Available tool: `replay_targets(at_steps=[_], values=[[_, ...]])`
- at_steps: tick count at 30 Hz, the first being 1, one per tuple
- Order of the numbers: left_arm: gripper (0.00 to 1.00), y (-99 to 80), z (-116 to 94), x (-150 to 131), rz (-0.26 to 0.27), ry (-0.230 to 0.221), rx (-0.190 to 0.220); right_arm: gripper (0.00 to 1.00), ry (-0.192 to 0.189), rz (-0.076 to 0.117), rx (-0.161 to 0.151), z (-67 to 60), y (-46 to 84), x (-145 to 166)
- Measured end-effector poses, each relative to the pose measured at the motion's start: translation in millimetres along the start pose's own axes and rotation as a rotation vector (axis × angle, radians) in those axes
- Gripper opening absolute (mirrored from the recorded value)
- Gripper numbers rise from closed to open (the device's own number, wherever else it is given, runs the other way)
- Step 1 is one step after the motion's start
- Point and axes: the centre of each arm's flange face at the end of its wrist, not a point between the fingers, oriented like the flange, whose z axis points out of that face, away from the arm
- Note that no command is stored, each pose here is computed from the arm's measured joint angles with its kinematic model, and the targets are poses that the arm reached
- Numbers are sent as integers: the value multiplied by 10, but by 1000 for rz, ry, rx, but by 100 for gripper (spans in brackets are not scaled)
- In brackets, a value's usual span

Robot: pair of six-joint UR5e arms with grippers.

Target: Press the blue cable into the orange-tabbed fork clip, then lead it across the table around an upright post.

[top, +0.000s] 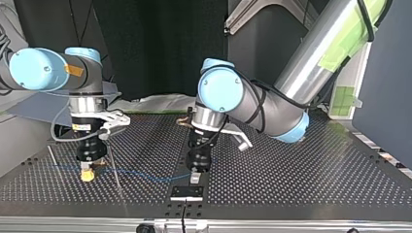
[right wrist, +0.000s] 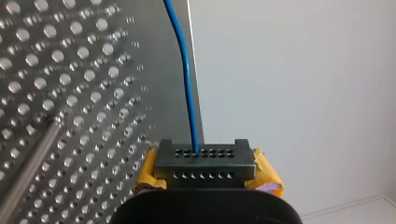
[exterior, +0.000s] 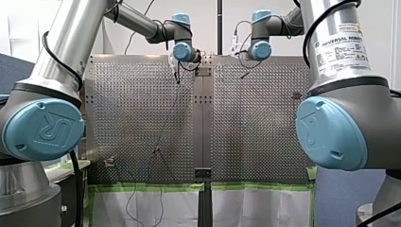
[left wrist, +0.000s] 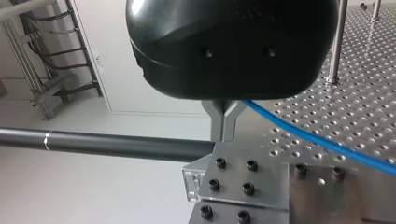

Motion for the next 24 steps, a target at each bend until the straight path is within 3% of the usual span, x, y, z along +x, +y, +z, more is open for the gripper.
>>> replay_targets(at_steps=[16, 24], values=[[0, -556, 128, 266, -27, 38, 80, 0, -11, -15, -68, 67, 482, 18], [0, -758, 217, 197, -66, 9, 107, 0, -21, -23, -101, 81, 719, 28]])
